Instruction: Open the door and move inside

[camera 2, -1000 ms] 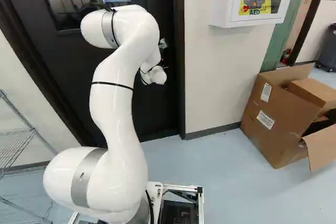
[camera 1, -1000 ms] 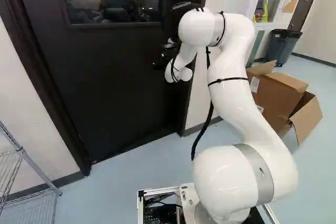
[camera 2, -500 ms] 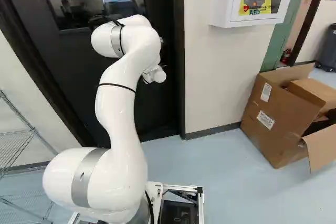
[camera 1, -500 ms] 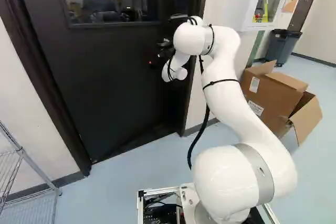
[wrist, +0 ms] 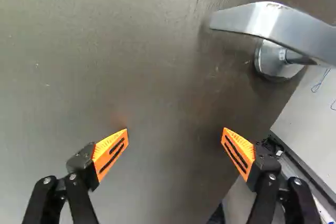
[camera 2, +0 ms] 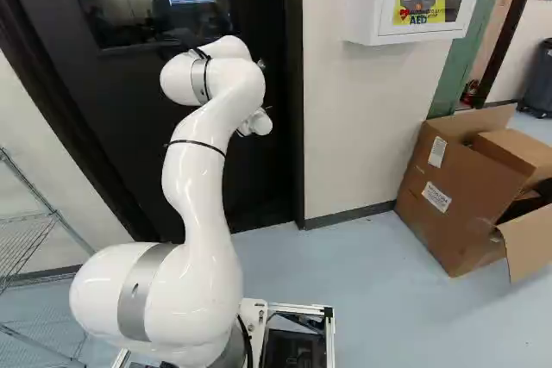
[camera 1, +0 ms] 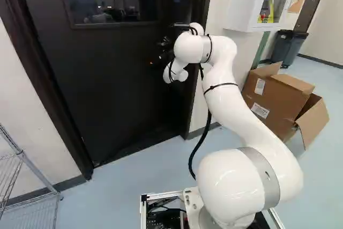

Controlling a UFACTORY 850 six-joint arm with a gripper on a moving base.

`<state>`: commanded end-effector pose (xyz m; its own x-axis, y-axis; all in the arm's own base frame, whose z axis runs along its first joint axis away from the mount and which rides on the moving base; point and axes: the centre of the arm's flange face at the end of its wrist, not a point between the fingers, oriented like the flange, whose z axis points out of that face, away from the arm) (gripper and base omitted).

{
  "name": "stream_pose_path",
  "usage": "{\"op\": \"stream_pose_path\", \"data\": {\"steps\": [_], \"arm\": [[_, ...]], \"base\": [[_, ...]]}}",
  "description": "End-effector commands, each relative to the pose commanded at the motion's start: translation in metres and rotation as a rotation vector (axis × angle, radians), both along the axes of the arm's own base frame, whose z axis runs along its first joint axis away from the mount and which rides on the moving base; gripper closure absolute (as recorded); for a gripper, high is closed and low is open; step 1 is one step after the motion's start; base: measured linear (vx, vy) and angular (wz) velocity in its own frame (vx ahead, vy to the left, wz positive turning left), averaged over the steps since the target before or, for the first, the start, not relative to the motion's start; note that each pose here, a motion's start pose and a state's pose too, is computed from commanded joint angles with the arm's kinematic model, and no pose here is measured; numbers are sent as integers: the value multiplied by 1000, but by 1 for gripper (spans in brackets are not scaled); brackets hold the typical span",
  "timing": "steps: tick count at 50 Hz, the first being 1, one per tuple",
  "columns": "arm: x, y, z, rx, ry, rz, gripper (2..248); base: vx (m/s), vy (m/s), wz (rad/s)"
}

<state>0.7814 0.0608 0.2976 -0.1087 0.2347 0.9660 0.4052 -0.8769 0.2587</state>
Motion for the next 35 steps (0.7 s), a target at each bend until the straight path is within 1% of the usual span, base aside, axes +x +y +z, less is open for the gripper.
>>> {"op": "stream_pose_path", "data": {"steps": [9,35], "arm": [[-11,1,4,-1,17,1,3],[-62,4,17,-3,82,9,3]], "base": [[0,0,0],[0,0,0]]}}
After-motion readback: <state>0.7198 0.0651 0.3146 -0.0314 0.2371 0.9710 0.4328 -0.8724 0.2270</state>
